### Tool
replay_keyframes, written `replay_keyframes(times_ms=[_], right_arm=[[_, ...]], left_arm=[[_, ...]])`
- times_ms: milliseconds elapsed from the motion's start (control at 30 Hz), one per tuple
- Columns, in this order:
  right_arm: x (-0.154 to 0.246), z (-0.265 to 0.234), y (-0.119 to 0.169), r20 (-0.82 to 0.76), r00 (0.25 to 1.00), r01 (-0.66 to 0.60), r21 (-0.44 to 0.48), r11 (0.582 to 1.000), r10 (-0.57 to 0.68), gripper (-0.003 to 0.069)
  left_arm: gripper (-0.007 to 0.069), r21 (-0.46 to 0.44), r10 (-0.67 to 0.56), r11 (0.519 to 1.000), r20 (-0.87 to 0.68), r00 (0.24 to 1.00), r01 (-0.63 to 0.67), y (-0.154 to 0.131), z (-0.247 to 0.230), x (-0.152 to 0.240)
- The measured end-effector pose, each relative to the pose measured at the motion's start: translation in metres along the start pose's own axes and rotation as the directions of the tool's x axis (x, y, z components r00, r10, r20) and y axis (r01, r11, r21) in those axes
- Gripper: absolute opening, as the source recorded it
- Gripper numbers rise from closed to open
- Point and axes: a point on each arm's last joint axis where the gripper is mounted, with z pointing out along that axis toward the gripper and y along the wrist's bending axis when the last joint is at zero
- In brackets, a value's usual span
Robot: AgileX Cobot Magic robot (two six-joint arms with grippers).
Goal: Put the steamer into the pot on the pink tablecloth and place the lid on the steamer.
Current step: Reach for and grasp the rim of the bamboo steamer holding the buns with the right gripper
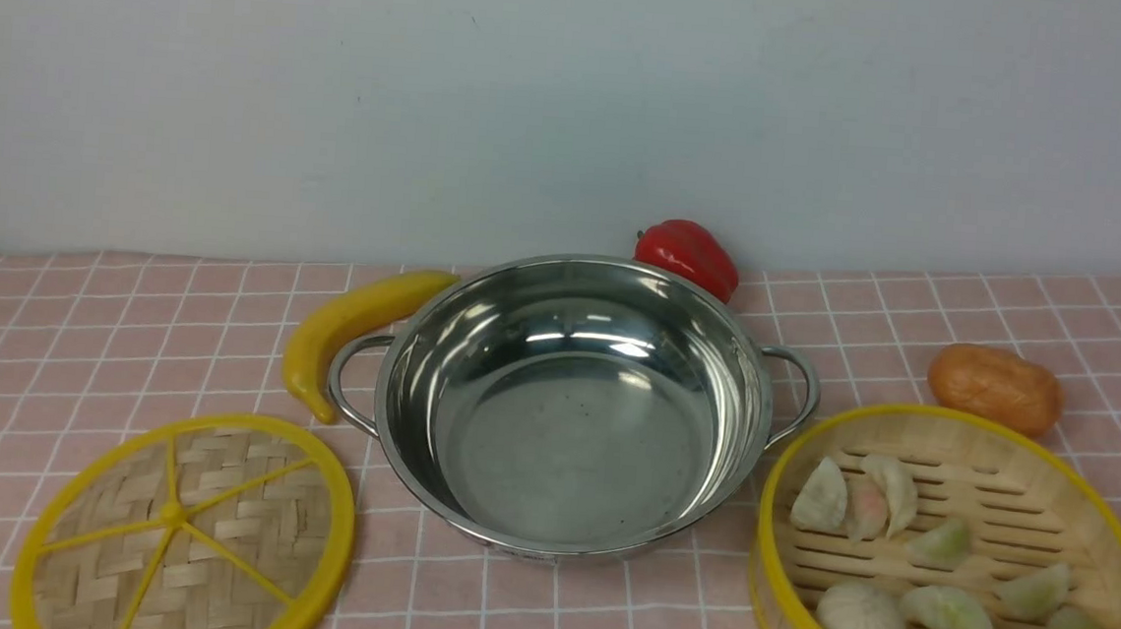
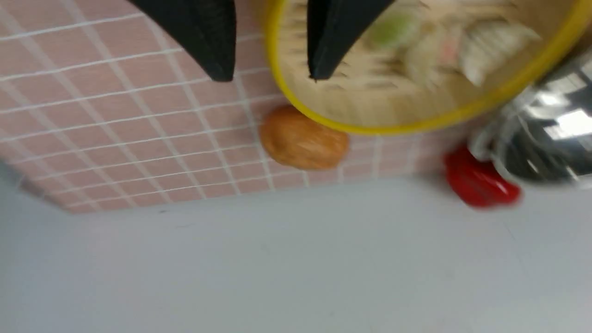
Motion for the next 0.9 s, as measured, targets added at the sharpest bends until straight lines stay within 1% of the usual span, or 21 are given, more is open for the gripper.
replay_keyframes(times_ms=[33,67,133,200,233,267,300,333,367,400,433,467,500,633,667,700,733,767,833,867,900], right_arm=[[-0.001,0.000,0.001,0.010,0.997,-0.078,-0.013,0.997,0.079,0.0240],[-0.002,0.000,0.002,0.015,0.993,-0.120,-0.020,0.993,0.120,0.0240],[-0.004,0.000,0.004,0.029,0.943,-0.329,-0.055,0.943,0.331,0.0240],[-0.006,0.000,0.005,0.031,0.878,-0.473,-0.081,0.877,0.477,0.0240],[-0.007,0.000,0.006,0.026,0.809,-0.583,-0.100,0.807,0.587,0.0240],[-0.008,-0.001,0.006,0.019,0.765,-0.639,-0.109,0.762,0.644,0.0240],[-0.008,-0.001,0.006,0.020,0.763,-0.640,-0.109,0.760,0.646,0.0240],[-0.009,-0.001,0.007,0.018,0.724,-0.683,-0.119,0.721,0.689,0.0240],[-0.011,-0.001,0.006,0.032,0.697,-0.708,-0.130,0.694,0.717,0.0240],[-0.011,-0.001,0.006,0.035,0.692,-0.712,-0.133,0.690,0.721,0.0240],[-0.015,-0.001,0.004,0.076,0.653,-0.739,-0.157,0.656,0.754,0.0240],[-0.016,-0.001,0.004,0.082,0.652,-0.738,-0.159,0.656,0.754,0.0240],[-0.019,-0.002,0.002,0.113,0.608,-0.765,-0.180,0.618,0.786,0.0240],[-0.030,-0.005,-0.006,0.213,0.443,-0.836,-0.253,0.487,0.871,0.0240],[-0.030,-0.005,-0.006,0.219,0.437,-0.837,-0.256,0.484,0.872,0.0240],[-0.042,-0.010,-0.008,0.272,0.380,-0.834,-0.311,0.455,0.884,0.0240],[-0.044,-0.011,-0.008,0.278,0.377,-0.831,-0.319,0.455,0.883,0.0240],[-0.053,-0.015,-0.007,0.305,0.361,-0.817,-0.352,0.456,0.882,0.0240],[-0.082,-0.029,-0.003,0.384,0.335,-0.749,-0.446,0.490,0.861,0.0240],[-0.108,-0.045,0.002,0.472,0.328,-0.651,-0.515,0.558,0.818,0.0240],[-0.112,-0.048,0.003,0.497,0.332,-0.626,-0.520,0.582,0.802,0.0240]], left_arm=[[0.0243,0.017,-0.072,0.997,0.022,0.997,0.071,-0.001,0.000,-0.002],[0.0243,0.021,-0.095,0.995,0.028,0.995,0.094,-0.002,0.000,-0.003],[0.0243,0.074,-0.298,0.953,0.091,0.950,0.292,-0.004,-0.001,-0.010],[0.0243,0.116,-0.442,0.896,0.127,0.888,0.429,-0.004,-0.001,-0.015],[0.0243,0.155,-0.552,0.833,0.160,0.818,0.532,-0.004,-0.002,-0.020],[0.0243,0.176,-0.602,0.798,0.179,0.778,0.576,-0.003,-0.003,-0.023],[0.0243,0.180,-0.607,0.794,0.184,0.773,0.581,-0.003,-0.003,-0.023],[0.0243,0.201,-0.645,0.764,0.208,0.735,0.613,-0.002,-0.004,-0.026],[0.0243,0.215,-0.656,0.754,0.232,0.718,0.620,-0.001,-0.005,-0.029],[0.0243,0.218,-0.656,0.754,0.237,0.716,0.619,-0.001,-0.005,-0.029],[0.0243,0.237,-0.663,0.748,0.275,0.696,0.619,0.000,-0.006,-0.033],[0.0243,0.240,-0.665,0.747,0.281,0.692,0.620,0.001,-0.006,-0.034],[0.0243,0.264,-0.670,0.742,0.326,0.666,0.617,0.002,-0.008,-0.038],[0.0243,0.372,-0.692,0.716,0.492,0.529,0.591,0.009,-0.019,-0.055],[0.0243,0.379,-0.693,0.715,0.501,0.519,0.588,0.009,-0.020,-0.056],[0.0243,0.450,-0.680,0.721,0.605,0.414,0.527,0.012,-0.033,-0.072],[0.0243,0.453,-0.680,0.721,0.607,0.410,0.525,0.013,-0.034,-0.073],[0.0243,0.476,-0.667,0.732,0.646,0.371,0.487,0.013,-0.040,-0.082],[0.0243,0.500,-0.621,0.774,0.719,0.312,0.389,0.013,-0.058,-0.109],[0.0243,0.496,-0.579,0.809,0.765,0.283,0.315,0.012,-0.075,-0.132],[0.0243,0.489,-0.568,0.817,0.773,0.283,0.305,0.012,-0.077,-0.135]])
